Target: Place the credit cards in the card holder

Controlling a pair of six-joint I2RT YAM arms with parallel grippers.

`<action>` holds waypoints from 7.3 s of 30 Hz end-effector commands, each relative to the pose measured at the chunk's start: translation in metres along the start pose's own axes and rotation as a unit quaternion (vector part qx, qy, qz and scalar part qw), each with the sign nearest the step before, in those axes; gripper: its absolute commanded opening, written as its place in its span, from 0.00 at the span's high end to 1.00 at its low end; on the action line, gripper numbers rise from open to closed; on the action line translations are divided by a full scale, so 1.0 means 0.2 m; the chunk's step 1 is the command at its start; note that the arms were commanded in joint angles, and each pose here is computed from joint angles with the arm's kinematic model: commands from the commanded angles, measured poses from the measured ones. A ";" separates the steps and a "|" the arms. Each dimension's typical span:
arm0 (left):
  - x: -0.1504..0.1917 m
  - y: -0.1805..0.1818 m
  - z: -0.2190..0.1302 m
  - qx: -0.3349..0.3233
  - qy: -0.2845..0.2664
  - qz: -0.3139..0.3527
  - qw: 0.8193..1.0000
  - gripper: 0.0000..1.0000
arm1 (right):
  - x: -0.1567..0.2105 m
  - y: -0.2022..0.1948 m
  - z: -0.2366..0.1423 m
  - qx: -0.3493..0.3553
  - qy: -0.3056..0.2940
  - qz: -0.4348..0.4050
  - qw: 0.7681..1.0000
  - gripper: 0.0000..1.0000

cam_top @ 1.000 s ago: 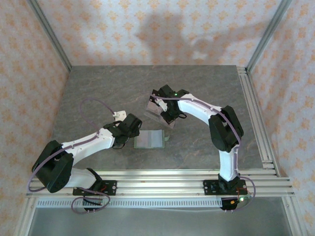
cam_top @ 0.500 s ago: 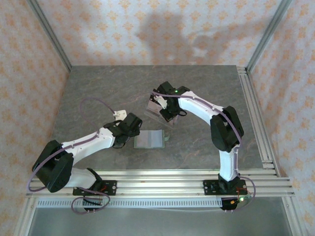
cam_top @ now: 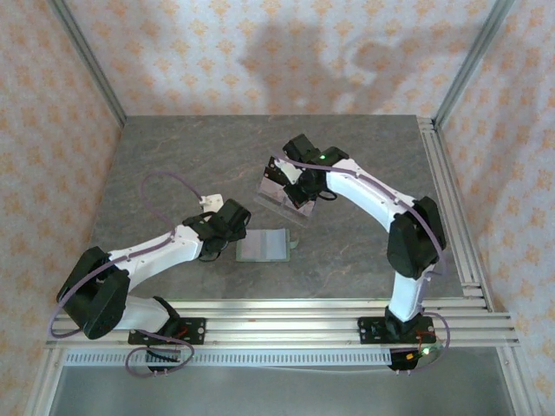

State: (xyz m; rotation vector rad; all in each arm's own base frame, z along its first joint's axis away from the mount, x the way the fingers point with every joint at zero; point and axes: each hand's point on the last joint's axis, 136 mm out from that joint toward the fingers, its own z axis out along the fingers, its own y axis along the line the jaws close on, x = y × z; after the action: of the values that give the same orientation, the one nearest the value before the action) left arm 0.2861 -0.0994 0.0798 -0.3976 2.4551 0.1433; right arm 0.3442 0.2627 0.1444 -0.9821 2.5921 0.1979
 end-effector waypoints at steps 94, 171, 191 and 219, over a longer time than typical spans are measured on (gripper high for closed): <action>0.40 0.06 0.05 -0.069 0.075 0.102 0.990 0.00 | 0.32 0.59 0.38 -0.353 -0.173 0.416 0.820 1.00; 0.33 0.20 0.06 -0.074 0.066 0.037 0.994 0.00 | 0.18 0.66 0.39 -0.384 -0.157 0.394 0.820 1.00; 0.34 0.20 0.07 -0.073 0.069 0.036 0.994 0.00 | 0.17 0.70 0.39 -0.401 -0.148 0.388 0.817 1.00; 0.35 0.19 0.08 -0.071 0.073 0.034 0.994 0.00 | 0.17 0.74 0.48 -0.410 -0.121 0.397 0.812 1.00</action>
State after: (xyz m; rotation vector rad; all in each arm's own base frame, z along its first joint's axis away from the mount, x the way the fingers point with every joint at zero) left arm 0.2339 -0.0839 0.0298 -0.3820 2.6017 0.2975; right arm 0.2501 0.3688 0.0404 0.0808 2.4930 1.5938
